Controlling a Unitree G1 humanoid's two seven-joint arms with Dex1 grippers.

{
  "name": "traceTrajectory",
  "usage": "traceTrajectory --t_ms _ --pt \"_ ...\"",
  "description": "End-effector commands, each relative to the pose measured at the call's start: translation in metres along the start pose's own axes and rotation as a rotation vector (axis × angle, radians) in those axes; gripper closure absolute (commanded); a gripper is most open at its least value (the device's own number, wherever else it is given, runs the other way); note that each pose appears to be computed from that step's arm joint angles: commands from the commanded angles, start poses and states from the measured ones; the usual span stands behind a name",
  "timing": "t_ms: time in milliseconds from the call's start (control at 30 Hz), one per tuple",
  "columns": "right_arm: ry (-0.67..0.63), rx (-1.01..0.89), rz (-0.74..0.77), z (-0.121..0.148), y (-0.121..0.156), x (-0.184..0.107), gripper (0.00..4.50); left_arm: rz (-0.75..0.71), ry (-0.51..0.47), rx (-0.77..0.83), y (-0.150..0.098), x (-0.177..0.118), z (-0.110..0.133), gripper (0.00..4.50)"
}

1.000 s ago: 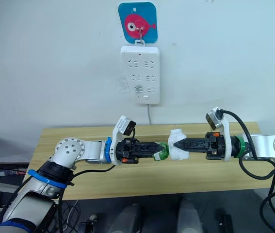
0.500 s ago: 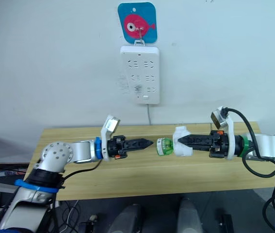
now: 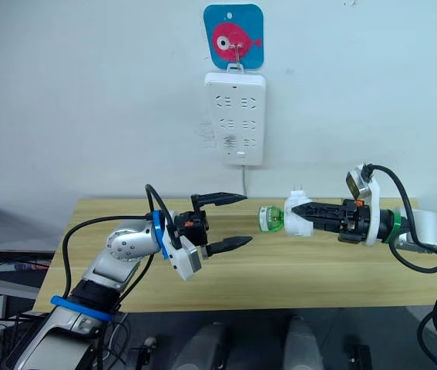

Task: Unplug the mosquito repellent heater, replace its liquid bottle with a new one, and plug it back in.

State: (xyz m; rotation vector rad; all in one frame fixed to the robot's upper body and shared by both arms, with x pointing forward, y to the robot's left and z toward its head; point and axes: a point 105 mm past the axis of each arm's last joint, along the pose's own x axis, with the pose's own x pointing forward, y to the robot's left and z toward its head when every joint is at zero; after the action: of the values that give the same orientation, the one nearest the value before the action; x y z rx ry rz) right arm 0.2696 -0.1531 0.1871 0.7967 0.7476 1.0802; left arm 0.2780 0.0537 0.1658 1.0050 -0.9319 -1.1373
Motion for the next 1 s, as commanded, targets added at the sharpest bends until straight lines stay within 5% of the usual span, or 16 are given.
traceTrajectory --t_ms 33,467,733,900,1000 --pt "0.001 -0.042 0.078 0.004 0.019 0.000 1.50 0.046 -0.064 0.125 0.005 0.004 0.011 0.04" --pt "0.035 -0.060 0.122 -0.003 0.026 0.007 1.50 0.092 -0.098 0.194 0.006 0.019 0.010 0.04" --pt "0.047 -0.053 0.127 -0.007 0.025 0.008 1.50 0.086 -0.141 0.152 0.001 0.020 0.017 2.20" --pt "0.060 -0.051 0.127 -0.009 0.025 0.009 1.50 0.083 -0.223 0.064 -0.002 0.022 0.031 2.28" --pt "0.076 -0.050 0.120 -0.011 0.025 0.008 1.50 0.060 -0.231 -0.192 -0.001 0.024 0.034 2.28"
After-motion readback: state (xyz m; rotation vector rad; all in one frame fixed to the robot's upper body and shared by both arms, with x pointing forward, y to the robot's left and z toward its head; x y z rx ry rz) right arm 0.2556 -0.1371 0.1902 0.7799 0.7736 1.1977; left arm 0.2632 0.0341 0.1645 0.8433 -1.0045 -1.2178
